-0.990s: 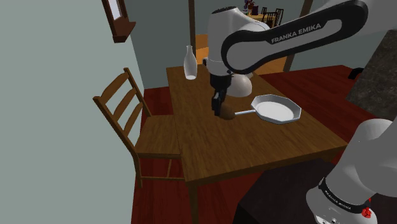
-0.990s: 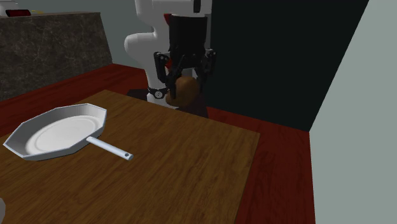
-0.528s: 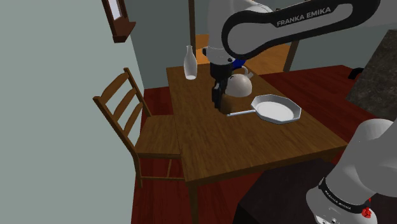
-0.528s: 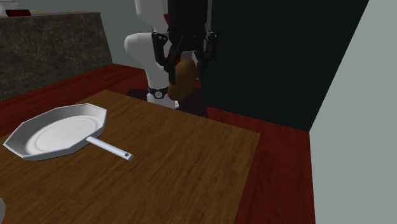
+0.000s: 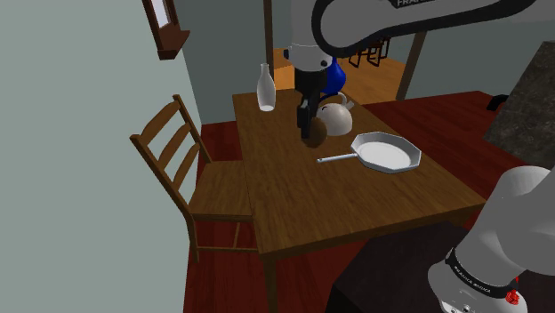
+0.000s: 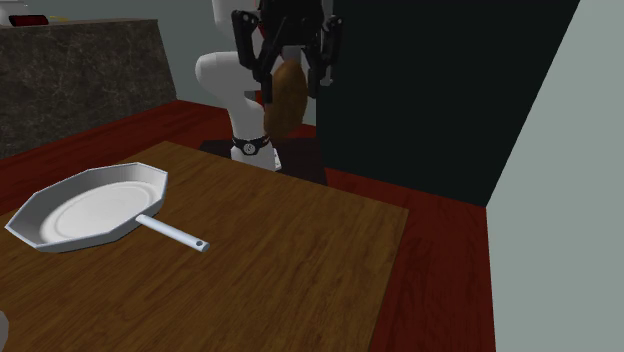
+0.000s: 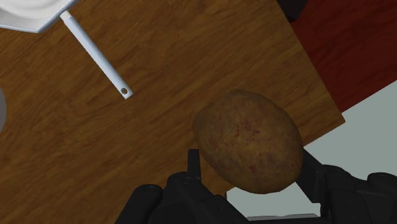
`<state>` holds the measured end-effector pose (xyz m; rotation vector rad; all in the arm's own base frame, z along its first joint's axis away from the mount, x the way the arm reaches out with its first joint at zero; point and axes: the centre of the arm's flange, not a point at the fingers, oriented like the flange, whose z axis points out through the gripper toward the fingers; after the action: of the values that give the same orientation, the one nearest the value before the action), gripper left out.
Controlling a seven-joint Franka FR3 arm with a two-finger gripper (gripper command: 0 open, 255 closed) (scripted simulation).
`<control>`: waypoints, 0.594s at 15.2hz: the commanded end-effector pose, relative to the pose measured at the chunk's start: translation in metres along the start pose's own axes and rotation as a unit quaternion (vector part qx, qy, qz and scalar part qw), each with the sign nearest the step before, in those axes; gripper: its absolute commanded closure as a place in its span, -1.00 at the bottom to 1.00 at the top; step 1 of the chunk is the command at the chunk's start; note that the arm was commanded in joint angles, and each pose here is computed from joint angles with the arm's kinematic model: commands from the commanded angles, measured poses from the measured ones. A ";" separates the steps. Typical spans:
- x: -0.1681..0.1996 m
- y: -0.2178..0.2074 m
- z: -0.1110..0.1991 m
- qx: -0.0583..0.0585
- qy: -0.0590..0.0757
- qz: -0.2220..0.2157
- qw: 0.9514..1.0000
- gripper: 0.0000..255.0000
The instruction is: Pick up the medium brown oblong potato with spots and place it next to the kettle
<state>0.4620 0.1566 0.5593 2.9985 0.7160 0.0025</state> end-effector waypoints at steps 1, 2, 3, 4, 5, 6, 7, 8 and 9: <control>0.000 0.000 -0.011 0.000 0.000 0.000 1.000 1.00; 0.000 0.001 -0.016 0.000 0.000 0.000 1.000 1.00; 0.000 0.001 -0.020 0.000 0.000 0.000 1.000 1.00; 0.004 0.014 -0.019 0.000 0.000 0.000 1.000 1.00; 0.008 0.026 -0.018 0.000 0.000 0.000 1.000 1.00; 0.012 0.039 -0.018 0.000 0.000 0.000 1.000 1.00; 0.016 0.051 -0.017 0.000 0.000 0.000 1.000 1.00; 0.020 0.064 -0.016 0.000 0.000 0.000 1.000 1.00; 0.024 0.076 -0.016 0.000 0.000 0.000 1.000 1.00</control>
<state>0.5101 0.1122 0.5782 2.9991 0.7152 0.0021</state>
